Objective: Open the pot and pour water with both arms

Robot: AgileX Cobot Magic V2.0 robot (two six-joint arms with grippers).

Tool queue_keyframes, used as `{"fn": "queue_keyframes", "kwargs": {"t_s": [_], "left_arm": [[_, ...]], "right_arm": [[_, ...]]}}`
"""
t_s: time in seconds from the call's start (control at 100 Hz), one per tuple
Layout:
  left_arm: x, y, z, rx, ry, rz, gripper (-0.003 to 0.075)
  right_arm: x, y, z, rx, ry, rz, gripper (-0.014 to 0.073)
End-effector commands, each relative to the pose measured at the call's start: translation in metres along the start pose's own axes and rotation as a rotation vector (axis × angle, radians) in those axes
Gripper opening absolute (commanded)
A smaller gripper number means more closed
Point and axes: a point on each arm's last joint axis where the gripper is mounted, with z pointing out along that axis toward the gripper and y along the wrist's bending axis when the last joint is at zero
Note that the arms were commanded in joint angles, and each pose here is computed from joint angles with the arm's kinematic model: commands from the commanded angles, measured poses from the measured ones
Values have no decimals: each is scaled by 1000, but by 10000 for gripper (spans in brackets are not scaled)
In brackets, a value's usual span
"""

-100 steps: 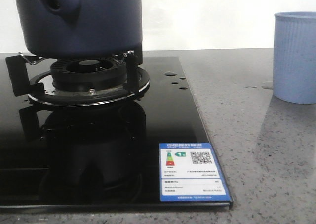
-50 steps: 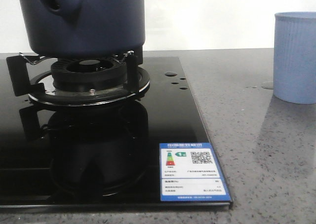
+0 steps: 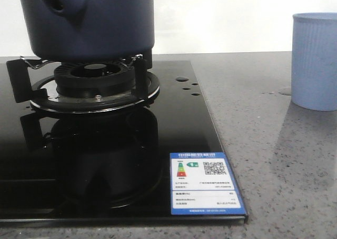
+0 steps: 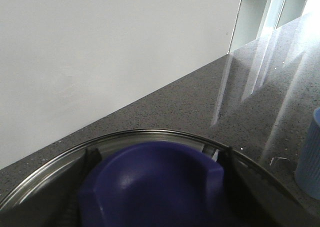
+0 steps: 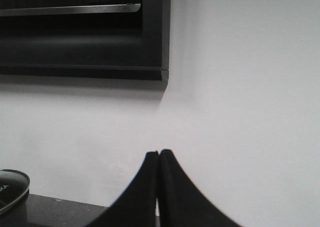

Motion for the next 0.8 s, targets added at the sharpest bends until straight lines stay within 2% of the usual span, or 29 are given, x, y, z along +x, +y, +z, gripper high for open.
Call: {"fn": "queue_keyframes", "kwargs": {"t_s": [0.0,0.08,0.15,0.21,0.31,0.38,0.45,0.59,0.62,0.7,0.79], "left_arm": [[-27,-11,-9,45,-105,-3,395],[-28,-11,-9,41,-115,-17,548],[-30,-11,-9,37,-129,-32,624],[-35,-12,-13,36,-151,-41,630],[-50,-17,-27,13,-195,-15,596],[-64,-22,-45,-15,-240,4,523],[-79,-27,-69,-69,-277,10,393],[-92,-43,-118,-177,-304,85,24],[-90,-47,-126,-201,-304,91,-20],[-79,-58,-145,-245,-305,70,-20],[-51,-68,-161,-300,-288,47,-20]], "right_arm": [[-17,0,0,1,-83,-8,-57],[-16,-1,0,3,-65,-8,-57],[-15,-1,0,4,-53,-8,-57],[-14,-1,0,4,-49,-8,-57],[-14,-1,0,4,-49,-8,-57],[-14,-1,0,4,-49,-8,-57],[-15,-1,-2,6,-40,-8,-57],[-14,-2,-17,17,43,-32,-59],[-15,-1,-23,16,47,-55,-59],[-12,-1,-37,18,49,-104,-60],[-8,0,-58,19,10,-127,-60]]}}
